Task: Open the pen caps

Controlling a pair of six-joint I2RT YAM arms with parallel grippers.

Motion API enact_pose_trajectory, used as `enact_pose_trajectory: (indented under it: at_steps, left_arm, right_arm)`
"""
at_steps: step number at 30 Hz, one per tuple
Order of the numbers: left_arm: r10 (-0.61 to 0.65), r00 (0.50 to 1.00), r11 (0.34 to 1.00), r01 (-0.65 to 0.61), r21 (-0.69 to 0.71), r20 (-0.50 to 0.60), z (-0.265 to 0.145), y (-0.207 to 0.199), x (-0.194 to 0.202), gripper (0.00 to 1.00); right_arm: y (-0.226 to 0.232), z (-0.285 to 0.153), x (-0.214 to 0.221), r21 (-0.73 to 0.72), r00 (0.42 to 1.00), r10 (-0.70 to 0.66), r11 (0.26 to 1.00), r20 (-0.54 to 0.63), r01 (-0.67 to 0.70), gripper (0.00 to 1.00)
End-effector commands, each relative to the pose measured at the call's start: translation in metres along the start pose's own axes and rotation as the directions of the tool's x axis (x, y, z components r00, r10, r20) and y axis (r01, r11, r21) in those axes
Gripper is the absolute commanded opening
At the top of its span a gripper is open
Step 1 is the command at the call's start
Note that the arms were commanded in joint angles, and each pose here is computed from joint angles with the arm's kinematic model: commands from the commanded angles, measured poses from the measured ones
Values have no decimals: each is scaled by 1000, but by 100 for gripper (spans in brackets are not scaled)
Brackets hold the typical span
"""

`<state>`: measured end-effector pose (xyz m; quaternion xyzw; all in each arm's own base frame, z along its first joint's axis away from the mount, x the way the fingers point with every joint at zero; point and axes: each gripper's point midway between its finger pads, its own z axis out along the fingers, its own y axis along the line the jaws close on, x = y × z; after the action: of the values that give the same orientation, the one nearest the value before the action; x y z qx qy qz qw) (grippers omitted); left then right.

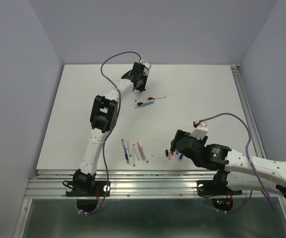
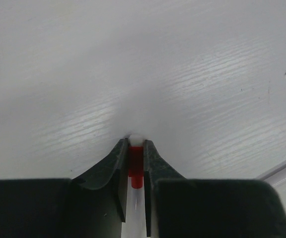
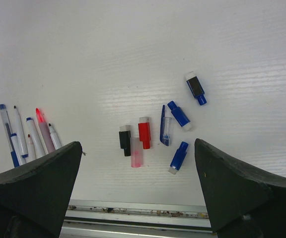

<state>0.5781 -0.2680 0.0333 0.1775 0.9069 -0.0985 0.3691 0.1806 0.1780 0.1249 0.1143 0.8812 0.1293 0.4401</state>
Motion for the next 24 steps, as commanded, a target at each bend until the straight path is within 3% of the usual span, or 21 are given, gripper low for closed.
enact_pose_trajectory:
  at_steps: [1, 6, 13, 16, 18, 19, 21, 22, 23, 24]
  left_arm:
    - [-40, 999, 993, 36, -111, -35, -9, 14, 4, 0]
    - [-82, 993, 968, 98, -231, 80, -41, 35, -38, 0]
    - [-179, 926, 910, 284, -301, 333, -133, 55, -115, 0]
    - [-230, 877, 892, 363, -268, 422, -181, 54, -136, 0]
    - [-270, 856, 880, 405, -247, 441, -195, 52, -129, 0]
    - [-286, 814, 879, 433, -200, 506, -227, 49, -145, 0]
    - [-316, 809, 877, 448, -173, 495, -232, 45, -125, 0]
    - [-346, 771, 883, 460, -92, 535, -264, 34, -135, 0]
    - [-361, 772, 884, 461, -70, 524, -259, 29, -119, 0]
    - [-396, 734, 883, 470, 8, 552, -288, 17, -125, 0]
  right_arm:
    - [14, -5, -23, -17, 998, 37, 999, 55, -36, 100]
    - [16, -7, -25, -21, 998, 45, 999, 53, -43, 100]
    - [19, -8, -19, -44, 998, 60, 997, 24, -59, 100]
    - [24, -9, -16, -78, 999, 46, 996, 7, -45, 100]
    - [27, -11, -16, -104, 999, 47, 994, -1, -47, 100]
    - [31, -11, -13, -126, 999, 40, 991, -11, -41, 100]
    - [35, -14, -13, -158, 999, 44, 986, -18, -46, 100]
    - [38, -15, -10, -181, 999, 35, 983, -28, -39, 100]
    - [40, -16, -11, -199, 999, 39, 979, -30, -44, 100]
    - [43, -18, -7, -221, 998, 26, 975, -49, -36, 100]
